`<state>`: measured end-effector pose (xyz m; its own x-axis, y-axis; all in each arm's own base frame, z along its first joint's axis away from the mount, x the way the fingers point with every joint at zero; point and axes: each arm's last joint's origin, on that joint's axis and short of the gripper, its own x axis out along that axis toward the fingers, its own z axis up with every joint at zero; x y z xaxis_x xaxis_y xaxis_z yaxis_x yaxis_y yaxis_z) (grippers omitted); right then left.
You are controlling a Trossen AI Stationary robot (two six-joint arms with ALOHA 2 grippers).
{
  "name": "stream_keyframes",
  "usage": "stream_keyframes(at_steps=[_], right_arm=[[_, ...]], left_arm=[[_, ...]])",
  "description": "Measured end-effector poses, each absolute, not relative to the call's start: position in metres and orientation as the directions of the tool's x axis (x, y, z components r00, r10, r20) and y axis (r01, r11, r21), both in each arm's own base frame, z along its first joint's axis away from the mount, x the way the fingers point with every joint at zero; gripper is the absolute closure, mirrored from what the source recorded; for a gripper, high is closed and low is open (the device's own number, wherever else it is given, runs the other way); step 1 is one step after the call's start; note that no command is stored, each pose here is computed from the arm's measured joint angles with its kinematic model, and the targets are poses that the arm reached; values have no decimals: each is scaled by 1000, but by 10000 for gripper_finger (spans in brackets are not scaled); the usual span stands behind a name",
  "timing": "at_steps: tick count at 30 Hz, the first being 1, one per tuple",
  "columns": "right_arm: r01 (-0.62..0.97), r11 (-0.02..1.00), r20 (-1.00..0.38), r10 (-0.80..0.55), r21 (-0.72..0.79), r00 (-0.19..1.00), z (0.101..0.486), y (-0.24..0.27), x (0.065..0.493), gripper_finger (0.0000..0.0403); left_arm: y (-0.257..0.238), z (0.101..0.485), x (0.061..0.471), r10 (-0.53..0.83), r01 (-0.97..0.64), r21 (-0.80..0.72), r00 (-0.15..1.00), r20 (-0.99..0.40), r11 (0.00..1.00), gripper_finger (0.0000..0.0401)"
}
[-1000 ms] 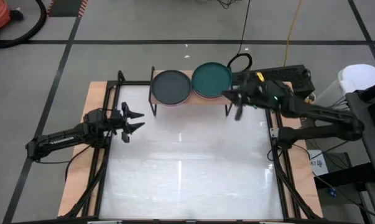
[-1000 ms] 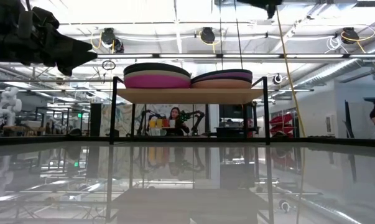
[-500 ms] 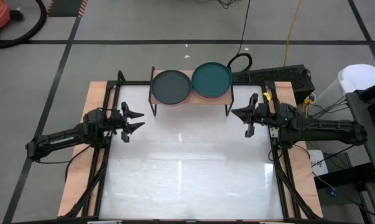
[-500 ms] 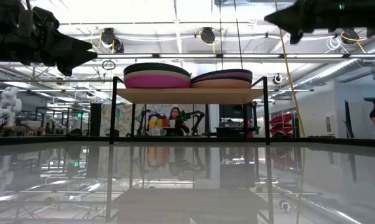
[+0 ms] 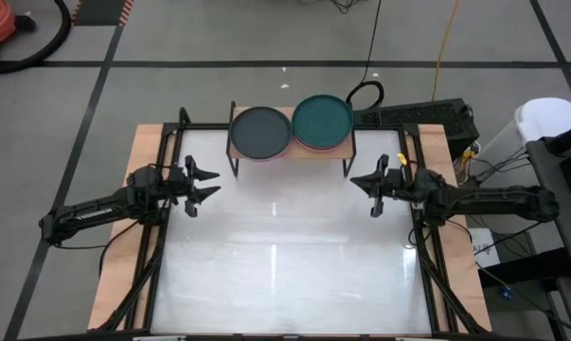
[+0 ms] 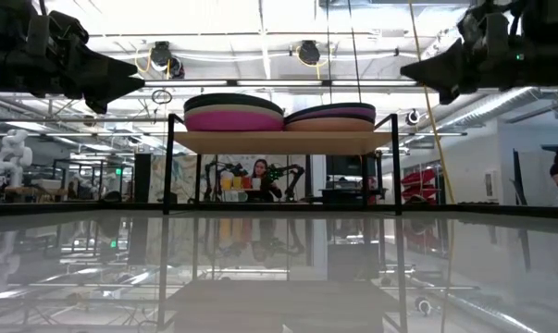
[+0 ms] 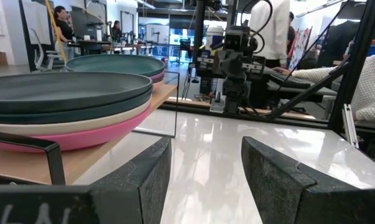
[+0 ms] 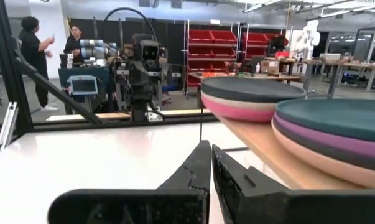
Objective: Place and stack plates onto a shelf
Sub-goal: Return to Home Position
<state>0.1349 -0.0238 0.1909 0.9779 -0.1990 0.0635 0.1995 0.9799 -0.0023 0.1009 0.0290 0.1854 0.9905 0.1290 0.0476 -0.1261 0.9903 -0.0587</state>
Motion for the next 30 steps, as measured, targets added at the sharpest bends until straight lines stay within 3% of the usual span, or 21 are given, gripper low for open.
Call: stream_keyframes(at_steps=[6,17,30], right_arm=[[244,969,6,-245,42,970,182,-25,134,403],[270,963,-217,-266,-15,939,176,-24,123,403],[183,982,-109,-187,-51,976,186,-18,104,403]], left_arm=[[29,183,101,129,-127,-63,991,28,990,201],[29,179,101,130,-131,-81,991,-17,988,201],[29,185,101,130,-130,-16,991,41,991,201]])
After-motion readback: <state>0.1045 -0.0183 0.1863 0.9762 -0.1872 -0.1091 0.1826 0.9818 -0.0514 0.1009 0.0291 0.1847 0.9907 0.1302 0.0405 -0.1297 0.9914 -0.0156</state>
